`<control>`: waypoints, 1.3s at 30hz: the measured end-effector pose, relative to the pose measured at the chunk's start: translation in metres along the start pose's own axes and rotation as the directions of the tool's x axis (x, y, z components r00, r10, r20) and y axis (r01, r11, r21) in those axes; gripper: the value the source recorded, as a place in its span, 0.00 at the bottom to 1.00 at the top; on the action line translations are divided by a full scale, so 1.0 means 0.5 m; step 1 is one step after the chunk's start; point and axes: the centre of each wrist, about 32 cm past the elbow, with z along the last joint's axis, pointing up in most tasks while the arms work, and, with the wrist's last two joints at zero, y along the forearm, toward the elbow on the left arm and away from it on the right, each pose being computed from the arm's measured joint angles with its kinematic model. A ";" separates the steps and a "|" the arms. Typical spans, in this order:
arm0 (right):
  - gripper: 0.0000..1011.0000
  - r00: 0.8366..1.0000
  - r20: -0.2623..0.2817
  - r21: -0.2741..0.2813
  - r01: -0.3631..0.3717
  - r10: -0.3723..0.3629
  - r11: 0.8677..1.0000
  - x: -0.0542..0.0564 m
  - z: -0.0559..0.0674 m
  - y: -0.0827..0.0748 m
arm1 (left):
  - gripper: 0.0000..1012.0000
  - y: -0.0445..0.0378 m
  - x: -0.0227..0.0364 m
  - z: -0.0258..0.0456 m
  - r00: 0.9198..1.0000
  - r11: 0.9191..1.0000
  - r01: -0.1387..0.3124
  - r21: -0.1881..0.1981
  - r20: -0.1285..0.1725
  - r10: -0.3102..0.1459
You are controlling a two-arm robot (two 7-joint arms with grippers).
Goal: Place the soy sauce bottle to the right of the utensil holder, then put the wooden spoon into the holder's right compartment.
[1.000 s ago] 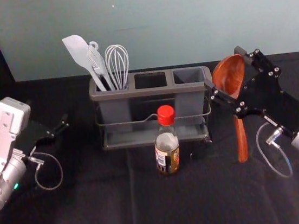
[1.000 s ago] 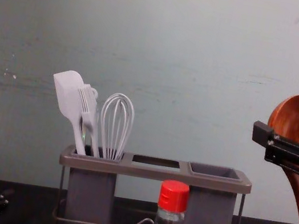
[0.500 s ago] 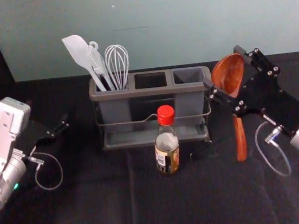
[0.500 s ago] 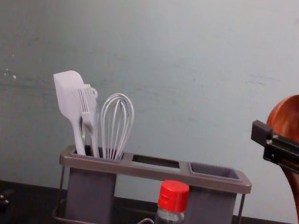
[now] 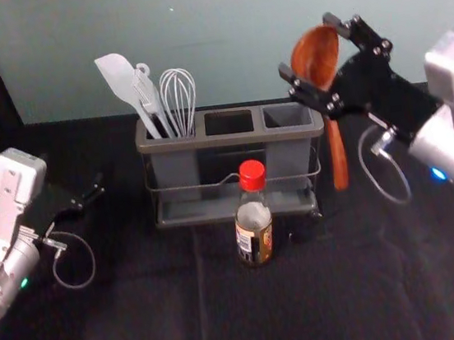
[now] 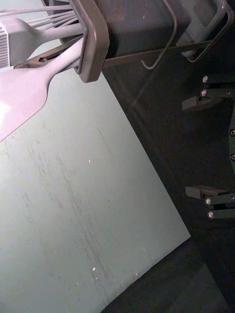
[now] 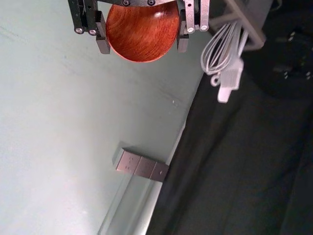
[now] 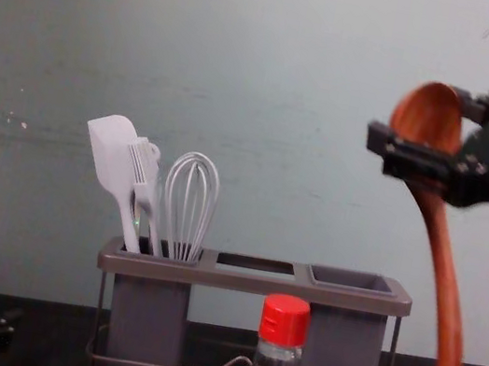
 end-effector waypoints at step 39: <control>0.84 0.999 0.046 0.091 -0.025 0.021 0.996 0.063 -0.046 0.187 | 0.99 0.000 0.000 0.000 1.000 1.000 0.000 0.000 0.000 0.000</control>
